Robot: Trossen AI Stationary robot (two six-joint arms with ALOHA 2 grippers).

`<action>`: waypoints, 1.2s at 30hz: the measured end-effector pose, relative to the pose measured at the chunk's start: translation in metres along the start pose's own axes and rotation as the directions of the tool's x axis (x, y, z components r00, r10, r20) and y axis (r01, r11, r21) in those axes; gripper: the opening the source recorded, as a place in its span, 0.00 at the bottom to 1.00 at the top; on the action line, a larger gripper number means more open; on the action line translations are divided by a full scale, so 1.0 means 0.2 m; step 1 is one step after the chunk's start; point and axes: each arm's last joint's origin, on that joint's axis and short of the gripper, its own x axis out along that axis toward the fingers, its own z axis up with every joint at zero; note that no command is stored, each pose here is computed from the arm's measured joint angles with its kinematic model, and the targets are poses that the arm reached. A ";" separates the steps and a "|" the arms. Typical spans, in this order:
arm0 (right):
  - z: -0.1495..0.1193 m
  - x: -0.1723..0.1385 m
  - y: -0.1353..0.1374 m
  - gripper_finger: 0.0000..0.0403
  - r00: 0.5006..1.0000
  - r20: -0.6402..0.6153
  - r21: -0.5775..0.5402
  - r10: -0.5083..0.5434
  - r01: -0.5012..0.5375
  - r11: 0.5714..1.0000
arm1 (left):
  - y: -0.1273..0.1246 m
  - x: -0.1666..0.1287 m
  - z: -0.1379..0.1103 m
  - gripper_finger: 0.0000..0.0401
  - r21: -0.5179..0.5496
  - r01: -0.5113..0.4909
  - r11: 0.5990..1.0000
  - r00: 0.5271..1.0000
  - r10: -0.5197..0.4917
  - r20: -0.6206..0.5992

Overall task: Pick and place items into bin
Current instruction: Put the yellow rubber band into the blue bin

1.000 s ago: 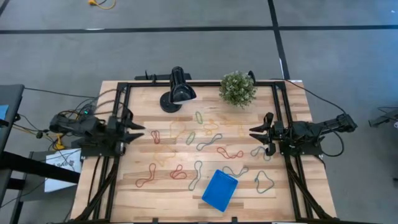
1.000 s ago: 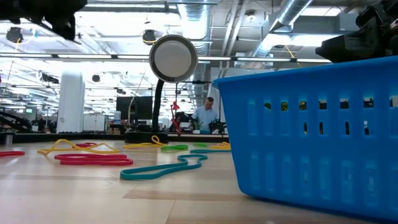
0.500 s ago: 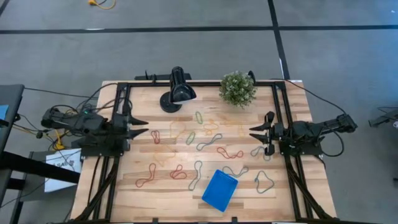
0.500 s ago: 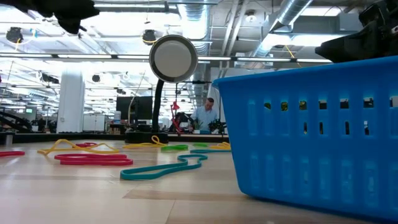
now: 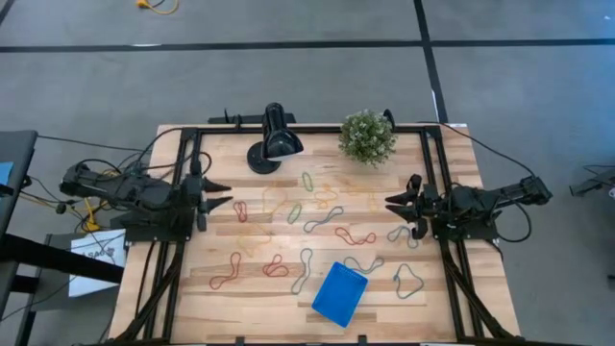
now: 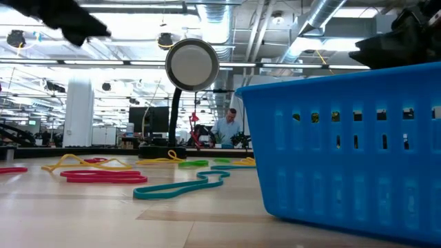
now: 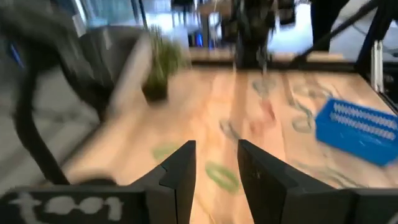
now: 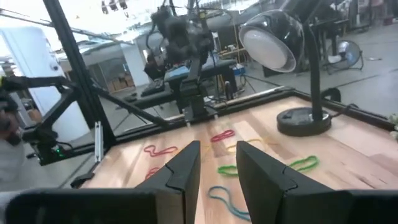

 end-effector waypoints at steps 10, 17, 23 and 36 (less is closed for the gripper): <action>0.11 0.00 0.01 0.24 0.980 0.199 -0.216 0.028 0.016 0.976 | -0.11 0.21 -0.10 0.27 -0.048 0.015 0.999 0.956 -0.029 -0.291; 0.06 0.02 0.00 0.24 0.996 0.089 -0.204 0.011 0.008 0.979 | -0.19 0.40 -0.20 0.27 0.132 0.028 0.991 0.897 0.034 -0.441; 0.06 0.02 0.00 0.24 0.997 0.074 -0.206 0.008 0.007 0.978 | -0.23 0.51 -0.29 0.27 0.186 0.093 0.978 0.833 0.026 -0.553; 0.08 0.02 0.01 0.24 0.993 0.115 -0.194 0.015 0.008 0.981 | -0.02 0.72 -0.32 0.27 0.151 0.289 0.945 0.743 -0.121 -0.659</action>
